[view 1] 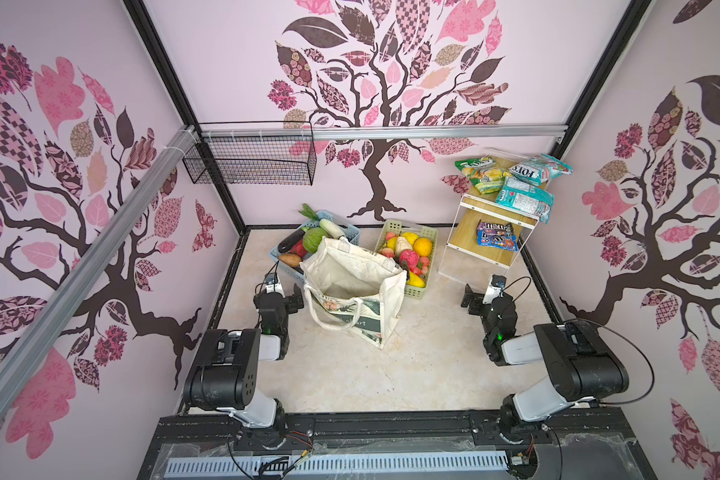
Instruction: Place the food into the grocery bag and tie it
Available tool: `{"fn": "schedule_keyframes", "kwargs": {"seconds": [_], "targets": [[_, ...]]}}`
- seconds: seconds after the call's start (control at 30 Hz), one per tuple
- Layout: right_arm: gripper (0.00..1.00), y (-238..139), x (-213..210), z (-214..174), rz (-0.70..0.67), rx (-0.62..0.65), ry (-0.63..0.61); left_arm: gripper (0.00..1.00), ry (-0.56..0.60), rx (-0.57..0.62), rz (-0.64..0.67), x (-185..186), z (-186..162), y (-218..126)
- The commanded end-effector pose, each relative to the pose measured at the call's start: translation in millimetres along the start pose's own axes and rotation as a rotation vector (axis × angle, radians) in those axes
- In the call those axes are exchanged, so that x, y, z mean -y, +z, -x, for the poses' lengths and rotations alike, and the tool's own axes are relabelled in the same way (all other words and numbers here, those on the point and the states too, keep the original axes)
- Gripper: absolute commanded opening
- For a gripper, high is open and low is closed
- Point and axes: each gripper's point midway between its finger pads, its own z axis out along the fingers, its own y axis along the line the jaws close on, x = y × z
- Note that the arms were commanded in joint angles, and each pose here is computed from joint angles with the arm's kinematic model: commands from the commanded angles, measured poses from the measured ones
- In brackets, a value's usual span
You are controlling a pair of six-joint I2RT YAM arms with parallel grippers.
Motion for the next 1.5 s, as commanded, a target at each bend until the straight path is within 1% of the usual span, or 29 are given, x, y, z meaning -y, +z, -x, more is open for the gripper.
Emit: {"fn": "schedule_keyframes", "kwargs": {"seconds": [0.0,0.2,0.3,0.4,0.47,0.57,0.63,0.7,0.77,0.9,1.0,1.07,1.13,1.27,1.4,1.47], "targets": [[1.0,3.4,-0.1,8.8,0.0,0.023,-0.005,0.97,-0.005,0.008,0.008,-0.8,3.2,1.9],[1.0,3.9,-0.6,8.3,0.001,0.02,-0.006,0.97,-0.01,0.012,0.004,-1.3,4.6,1.8],[1.0,2.8,-0.9,9.7,0.004,0.026,-0.008,0.97,-0.048,0.021,0.002,-7.2,8.7,2.3],[1.0,3.2,-10.6,16.3,0.05,0.025,-0.036,0.97,-0.055,0.015,0.015,-10.8,13.0,-2.3],[1.0,6.1,-11.0,20.8,0.04,-0.015,-0.033,0.97,-0.076,0.017,0.072,-20.3,22.0,-4.2],[1.0,8.1,-22.2,27.0,0.078,-0.093,-0.021,0.97,-0.106,-0.023,0.136,-34.4,34.3,-7.4],[1.0,3.2,-31.3,33.3,0.086,-0.1,-0.008,0.97,-0.119,-0.02,0.15,-38.7,44.2,-10.5],[1.0,-4.9,-46.3,40.5,0.107,-0.088,-0.033,0.97,-0.144,-0.031,0.194,-46.3,47.1,-13.4],[1.0,-14.2,-66.4,46.4,0.145,-0.107,-0.054,0.97,-0.181,-0.069,0.232,-51.6,44.7,-14.8],[1.0,-27.7,-89.8,53.7,0.22,-0.141,-0.017,0.97,-0.269,-0.147,0.29,-57.8,46.3,-19.6],[1.0,-35.5,-102.5,56.2,0.268,-0.19,0.01,0.96,-0.34,-0.247,0.33,-59.2,49.8,-27.0],[0.99,-40.4,-111.3,53.1,0.298,-0.224,0.006,0.94,-0.396,-0.317,0.364,-60.4,54.6,-36.2],[0.99,-43.4,-117.2,49.9,0.312,-0.254,0.0,0.93,-0.427,-0.382,0.345,-54.1,62.1,-49.9],[0.98,-43.1,-121.0,39.4,0.313,-0.325,0.013,0.92,-0.468,-0.428,0.304,-42.0,89.7,-82.4],[0.97,-42.3,-125.5,36.0,0.32,-0.374,0.014,0.91,-0.437,-0.452,0.153,-6.4,123.9,-114.5],[0.97,-42.8,-129.3,36.1,0.329,-0.39,0.013,0.9,-0.417,-0.47,0.092,10.0,135.0,-131.2]]}}
